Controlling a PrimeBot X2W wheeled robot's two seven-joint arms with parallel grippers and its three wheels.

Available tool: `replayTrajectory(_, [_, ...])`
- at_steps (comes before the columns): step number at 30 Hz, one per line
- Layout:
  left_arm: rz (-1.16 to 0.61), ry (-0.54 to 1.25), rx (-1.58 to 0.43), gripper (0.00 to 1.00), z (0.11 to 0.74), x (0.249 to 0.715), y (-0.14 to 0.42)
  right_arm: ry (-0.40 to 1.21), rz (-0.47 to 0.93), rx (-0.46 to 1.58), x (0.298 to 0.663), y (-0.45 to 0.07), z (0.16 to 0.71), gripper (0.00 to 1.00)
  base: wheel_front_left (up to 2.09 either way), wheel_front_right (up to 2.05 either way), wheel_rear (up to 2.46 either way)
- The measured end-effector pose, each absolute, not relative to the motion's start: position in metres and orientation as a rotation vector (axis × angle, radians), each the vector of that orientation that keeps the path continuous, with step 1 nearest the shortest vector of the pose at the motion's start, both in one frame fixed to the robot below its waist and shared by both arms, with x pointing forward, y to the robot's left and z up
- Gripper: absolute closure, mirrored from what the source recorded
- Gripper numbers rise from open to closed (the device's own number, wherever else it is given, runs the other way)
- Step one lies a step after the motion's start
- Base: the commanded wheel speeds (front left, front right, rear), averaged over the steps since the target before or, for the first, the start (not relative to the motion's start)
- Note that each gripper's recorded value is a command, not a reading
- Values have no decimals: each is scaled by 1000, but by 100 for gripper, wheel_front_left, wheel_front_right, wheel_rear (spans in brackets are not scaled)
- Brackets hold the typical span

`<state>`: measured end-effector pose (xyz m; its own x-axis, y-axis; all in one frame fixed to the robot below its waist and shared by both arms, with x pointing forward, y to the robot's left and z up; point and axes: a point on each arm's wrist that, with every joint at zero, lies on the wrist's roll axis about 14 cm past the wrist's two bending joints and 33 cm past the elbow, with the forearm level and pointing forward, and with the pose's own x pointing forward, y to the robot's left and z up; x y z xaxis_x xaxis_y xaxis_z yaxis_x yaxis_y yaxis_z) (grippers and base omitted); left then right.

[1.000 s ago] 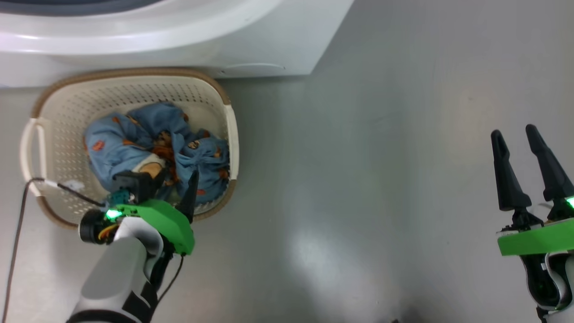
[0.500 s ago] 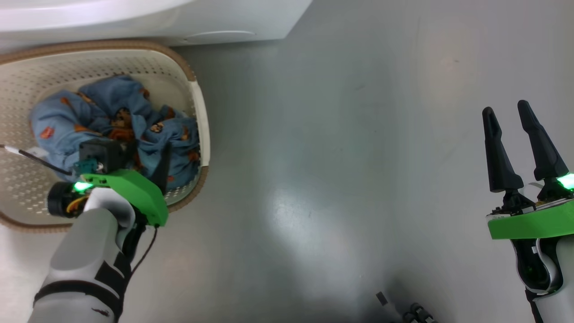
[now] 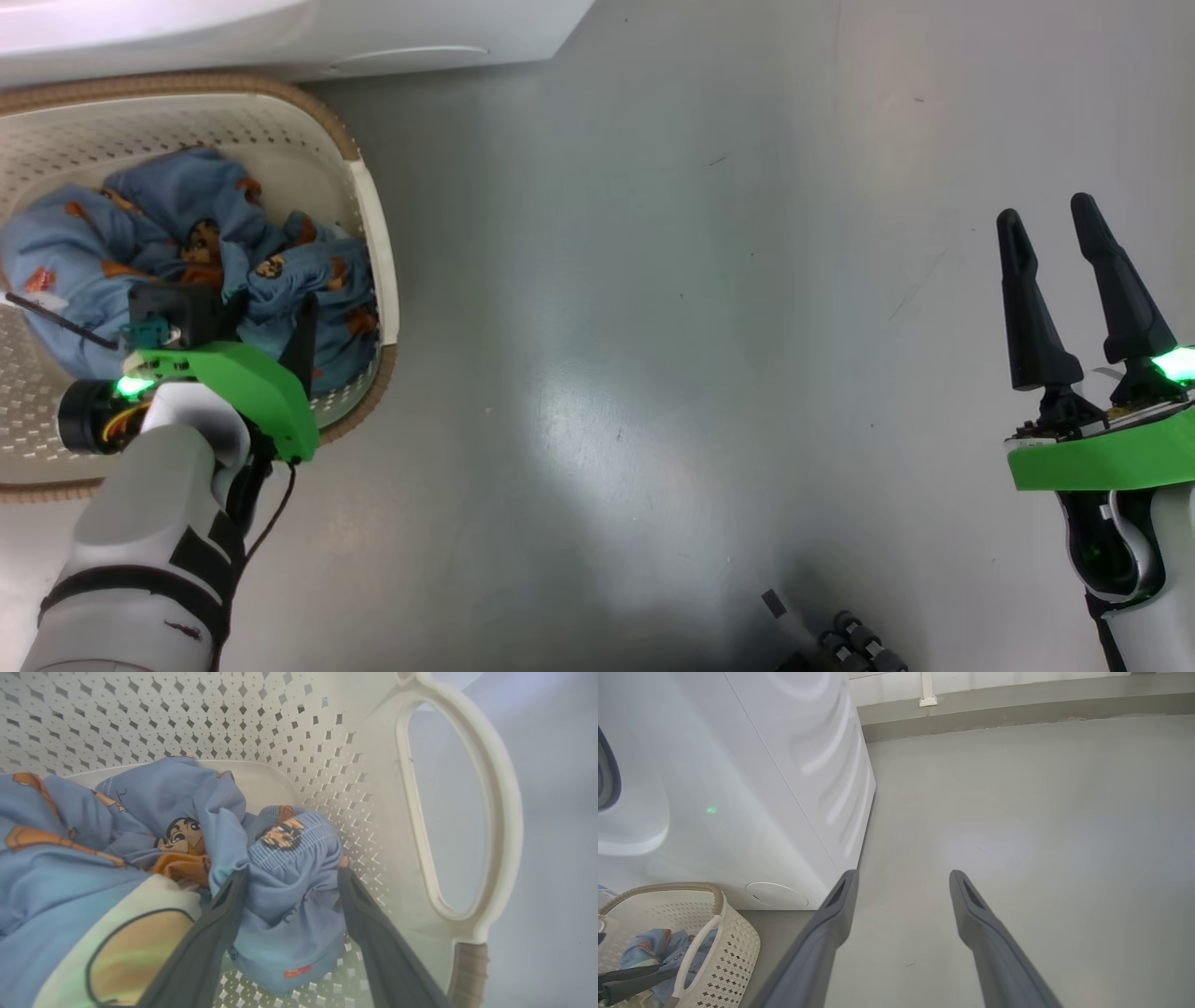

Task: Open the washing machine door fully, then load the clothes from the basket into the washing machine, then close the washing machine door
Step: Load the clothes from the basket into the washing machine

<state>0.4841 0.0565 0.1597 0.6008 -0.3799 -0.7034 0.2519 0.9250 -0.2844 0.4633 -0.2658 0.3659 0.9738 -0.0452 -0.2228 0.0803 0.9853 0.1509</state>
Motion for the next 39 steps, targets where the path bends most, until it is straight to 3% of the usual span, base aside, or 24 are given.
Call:
replayTrajectory(3, [-373,859,-158,0,159,482,56,220,-57,163,463,-263,366,0,0,0,0])
replayTrajectory(4, [-376,863,-154,9,159,481,56,219,-55,164,463,-263,367,0,0,0,0])
replayTrajectory(5, [-376,863,-154,57,159,481,56,219,-55,164,463,-263,367,0,0,0,0])
replayTrajectory(6, [-376,865,-154,86,159,480,56,218,-53,164,463,-262,368,0,0,0,0])
replayTrajectory(7, [-375,866,-154,100,160,480,56,216,-52,165,463,-262,368,0,0,0,0])
replayTrajectory(24, [-318,724,-222,100,220,499,64,117,-15,180,469,-252,409,0,0,0,0])
replayTrajectory(39, [-226,450,-247,100,320,502,104,75,-7,185,438,-251,443,0,0,0,0])
